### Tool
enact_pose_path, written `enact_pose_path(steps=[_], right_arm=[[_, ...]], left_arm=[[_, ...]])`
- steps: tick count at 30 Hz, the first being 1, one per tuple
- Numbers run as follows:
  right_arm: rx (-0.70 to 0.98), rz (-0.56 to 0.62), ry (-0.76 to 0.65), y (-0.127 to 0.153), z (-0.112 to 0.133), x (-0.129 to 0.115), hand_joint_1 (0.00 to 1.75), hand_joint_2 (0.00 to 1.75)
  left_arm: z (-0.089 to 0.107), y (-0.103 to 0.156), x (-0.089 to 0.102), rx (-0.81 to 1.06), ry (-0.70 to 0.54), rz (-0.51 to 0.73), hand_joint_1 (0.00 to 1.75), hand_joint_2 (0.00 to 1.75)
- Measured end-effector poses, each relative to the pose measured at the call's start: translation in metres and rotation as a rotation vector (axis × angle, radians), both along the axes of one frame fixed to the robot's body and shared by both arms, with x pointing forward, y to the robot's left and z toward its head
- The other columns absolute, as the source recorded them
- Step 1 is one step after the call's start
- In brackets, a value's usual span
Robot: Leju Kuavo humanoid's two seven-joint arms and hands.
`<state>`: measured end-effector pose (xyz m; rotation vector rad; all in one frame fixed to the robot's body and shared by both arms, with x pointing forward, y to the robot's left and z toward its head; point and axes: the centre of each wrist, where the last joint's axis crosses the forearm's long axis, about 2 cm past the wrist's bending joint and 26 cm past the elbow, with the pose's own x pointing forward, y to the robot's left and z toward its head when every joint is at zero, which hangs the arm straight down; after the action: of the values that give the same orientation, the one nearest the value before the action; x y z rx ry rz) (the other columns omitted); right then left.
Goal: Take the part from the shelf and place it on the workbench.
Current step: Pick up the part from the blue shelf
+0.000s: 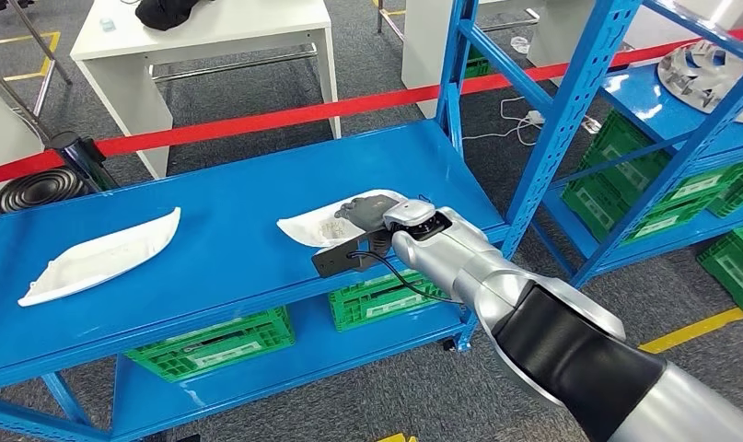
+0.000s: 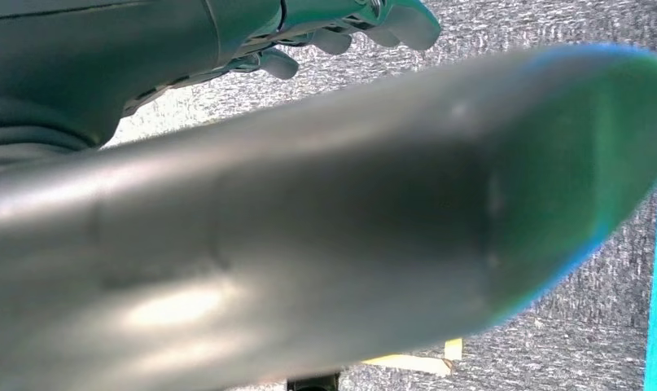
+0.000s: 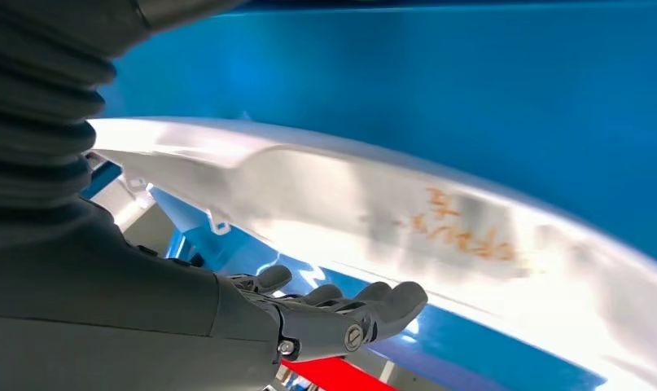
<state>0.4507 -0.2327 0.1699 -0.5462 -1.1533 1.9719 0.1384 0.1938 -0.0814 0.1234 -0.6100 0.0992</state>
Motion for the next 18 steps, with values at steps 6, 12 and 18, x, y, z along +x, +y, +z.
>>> enact_pose_path(steps=[6, 12, 18], right_arm=[[-0.013, -0.013, 0.009, -0.006, -0.003, -0.001, 0.0, 1.75], [-0.021, -0.023, 0.025, -0.011, -0.009, -0.003, 0.0, 1.75], [-0.03, -0.041, 0.017, -0.015, -0.008, -0.002, 0.0, 1.75]], left_arm=[[0.0, 0.0, 0.0, 0.0, 0.0, 0.0, 0.0, 0.0], [0.0, 0.0, -0.001, -0.001, 0.003, 0.0, 0.0, 0.0], [0.0, -0.001, -0.001, -0.003, 0.001, -0.001, 0.0, 0.0]])
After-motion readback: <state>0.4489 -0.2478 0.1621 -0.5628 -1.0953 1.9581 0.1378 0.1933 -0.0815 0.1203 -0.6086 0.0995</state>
